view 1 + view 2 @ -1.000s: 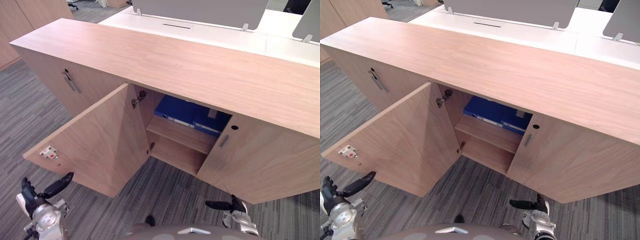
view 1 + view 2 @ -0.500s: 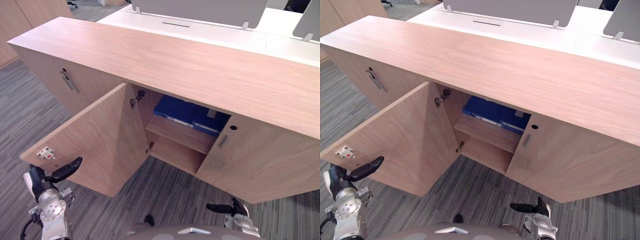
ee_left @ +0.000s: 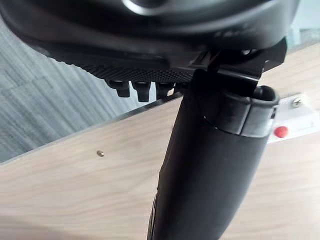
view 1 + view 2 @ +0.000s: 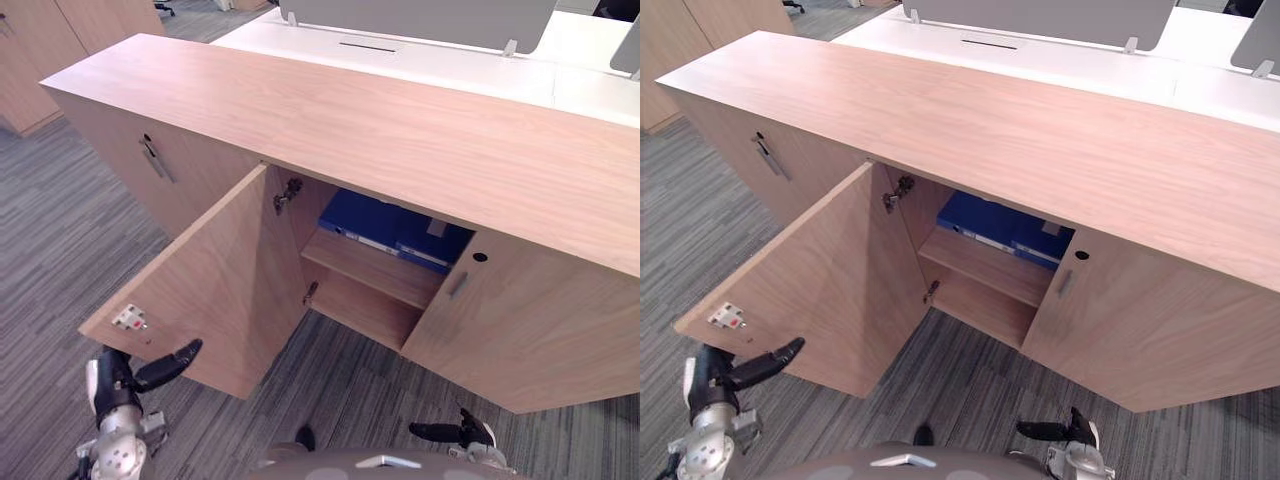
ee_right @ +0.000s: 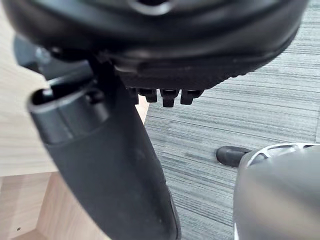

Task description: Walk over to the cabinet, pick up the folder, carry it to the office cabinet, place the folder inside the office cabinet, then close the office cabinet door

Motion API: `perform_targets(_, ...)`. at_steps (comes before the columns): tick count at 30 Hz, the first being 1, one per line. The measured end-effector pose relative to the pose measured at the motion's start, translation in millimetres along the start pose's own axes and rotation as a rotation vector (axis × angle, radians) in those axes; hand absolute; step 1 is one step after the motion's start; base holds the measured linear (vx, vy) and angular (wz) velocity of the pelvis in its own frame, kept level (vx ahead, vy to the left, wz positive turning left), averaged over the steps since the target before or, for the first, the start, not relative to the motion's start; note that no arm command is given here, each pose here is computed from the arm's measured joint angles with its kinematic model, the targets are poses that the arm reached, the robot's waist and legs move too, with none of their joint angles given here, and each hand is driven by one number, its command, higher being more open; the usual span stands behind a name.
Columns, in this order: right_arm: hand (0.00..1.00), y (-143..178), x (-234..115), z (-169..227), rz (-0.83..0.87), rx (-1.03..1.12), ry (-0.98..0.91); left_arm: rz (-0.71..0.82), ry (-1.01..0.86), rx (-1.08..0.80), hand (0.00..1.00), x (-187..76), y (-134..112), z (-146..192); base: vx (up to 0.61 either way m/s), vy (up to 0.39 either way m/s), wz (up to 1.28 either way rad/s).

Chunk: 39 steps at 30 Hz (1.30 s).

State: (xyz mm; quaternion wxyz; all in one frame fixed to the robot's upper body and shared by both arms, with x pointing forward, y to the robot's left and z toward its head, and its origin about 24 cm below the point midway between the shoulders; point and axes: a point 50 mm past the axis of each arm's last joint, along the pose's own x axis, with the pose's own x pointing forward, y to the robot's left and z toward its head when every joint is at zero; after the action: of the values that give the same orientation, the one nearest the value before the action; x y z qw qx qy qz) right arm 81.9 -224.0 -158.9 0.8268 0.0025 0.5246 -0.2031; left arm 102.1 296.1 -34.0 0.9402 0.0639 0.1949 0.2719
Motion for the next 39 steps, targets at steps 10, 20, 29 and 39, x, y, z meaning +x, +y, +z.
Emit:
perform_targets(10, 1.0, -0.4, 0.0, -0.4, 0.002, -0.019, 0.0, -0.312, 0.237, 0.193, 1.0, -35.8, -36.9, -54.9, -0.04, 0.013, -0.16)
perform_targets(20, 1.0, -2.8, -0.4, -2.8, -0.013, -0.014, 0.007, -0.666, 0.101, 0.442, 1.0, -19.2, -109.1, -41.6, -0.06, 0.028, -0.22)
perform_targets(29, 1.0, -6.6, -3.3, -16.6, -0.037, -0.013, 0.048, -0.619, -0.069, 0.47, 1.0, 20.1, -149.5, -1.5, 0.0, 0.006, -0.17)
perform_targets(39, 1.0, -5.5, -3.2, -18.2, -0.051, -0.015, 0.065, -0.516, -0.036, 0.4, 1.0, 36.1, -156.8, 3.6, -0.02, -0.006, -0.14)
